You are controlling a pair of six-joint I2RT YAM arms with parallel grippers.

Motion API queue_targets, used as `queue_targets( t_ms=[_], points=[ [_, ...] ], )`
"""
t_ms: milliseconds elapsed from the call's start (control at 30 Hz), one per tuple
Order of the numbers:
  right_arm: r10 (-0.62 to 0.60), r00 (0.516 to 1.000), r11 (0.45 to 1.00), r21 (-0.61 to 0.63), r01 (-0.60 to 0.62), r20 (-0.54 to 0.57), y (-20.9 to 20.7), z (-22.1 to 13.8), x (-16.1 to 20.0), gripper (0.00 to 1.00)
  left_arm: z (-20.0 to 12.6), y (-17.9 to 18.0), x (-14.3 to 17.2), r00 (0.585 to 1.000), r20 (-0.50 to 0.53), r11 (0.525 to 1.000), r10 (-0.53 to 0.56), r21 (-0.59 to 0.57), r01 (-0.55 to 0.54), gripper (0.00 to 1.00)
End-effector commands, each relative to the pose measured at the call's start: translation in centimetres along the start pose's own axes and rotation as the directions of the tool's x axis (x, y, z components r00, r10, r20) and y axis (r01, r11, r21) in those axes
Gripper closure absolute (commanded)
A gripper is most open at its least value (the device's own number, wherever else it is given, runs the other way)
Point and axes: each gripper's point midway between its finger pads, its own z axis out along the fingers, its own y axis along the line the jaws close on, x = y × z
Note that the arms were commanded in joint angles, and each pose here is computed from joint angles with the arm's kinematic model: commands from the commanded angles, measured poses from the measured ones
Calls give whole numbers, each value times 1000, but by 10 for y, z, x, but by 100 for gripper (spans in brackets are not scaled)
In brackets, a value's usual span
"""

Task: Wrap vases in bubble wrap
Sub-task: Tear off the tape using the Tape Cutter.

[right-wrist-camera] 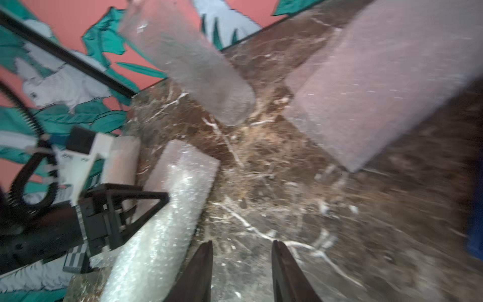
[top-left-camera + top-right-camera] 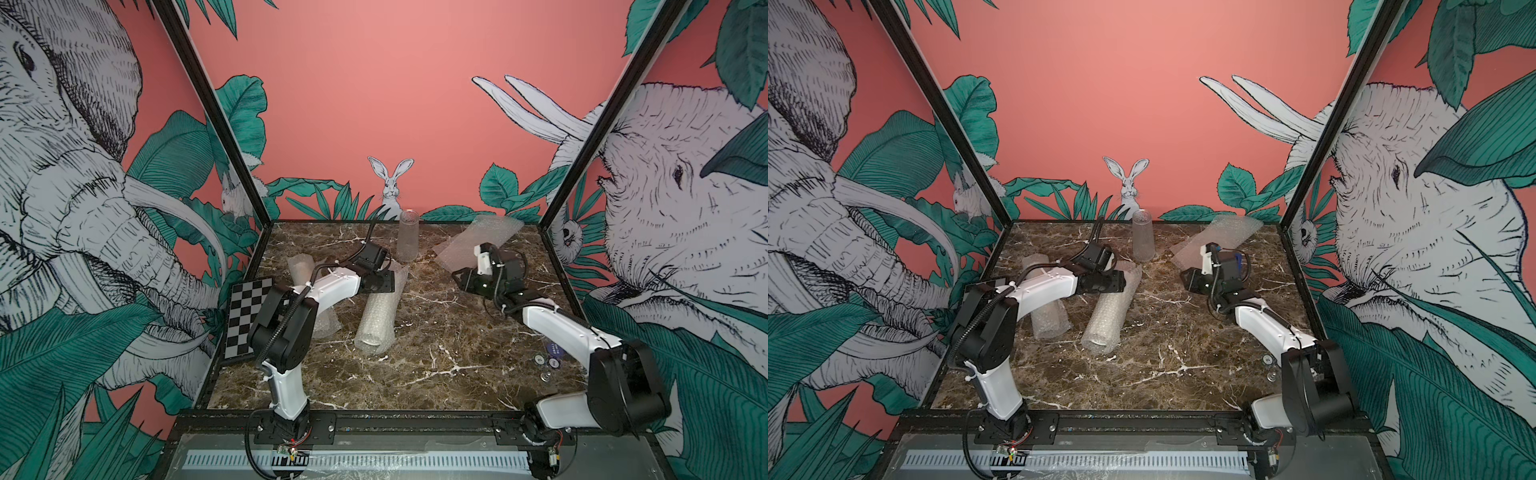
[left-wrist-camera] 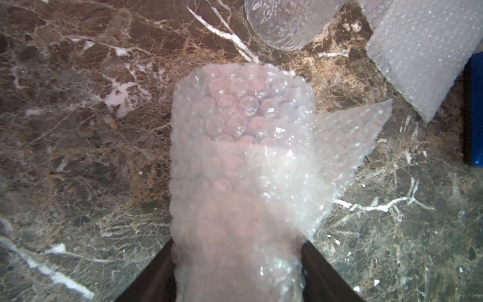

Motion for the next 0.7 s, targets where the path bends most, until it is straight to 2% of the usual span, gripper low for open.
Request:
queue_targets(
  t_ms=[0, 133, 167, 300, 467, 667],
  points=[
    [43, 996, 998, 49, -39, -82, -31, -17, -2, 61, 4, 3, 37, 992, -122, 1000, -4, -4, 4, 33],
    [138, 987, 988, 81, -131, -86, -75, -23, -18, 61, 2, 1, 36, 993, -118, 1000, -5, 5, 6, 33],
    [161, 983, 984, 86, -154, -84, -86, -24, -21, 56, 2, 1, 36, 993, -119, 1000, -5, 5, 6, 33],
    [152, 983, 978, 159, -135, -105, -120, -32, -27, 51, 2, 2, 37, 992, -124, 1000, -6, 1, 6, 33],
    [176, 971, 984, 38, -172, -162, -130, -15, -31, 58, 3, 1, 37, 992, -128, 1000, -10, 4, 11, 33],
    [208, 964, 977, -12, -213, -167, -148, -5, -35, 62, 4, 3, 40, 991, -135, 1000, -15, -1, 14, 33]
  ],
)
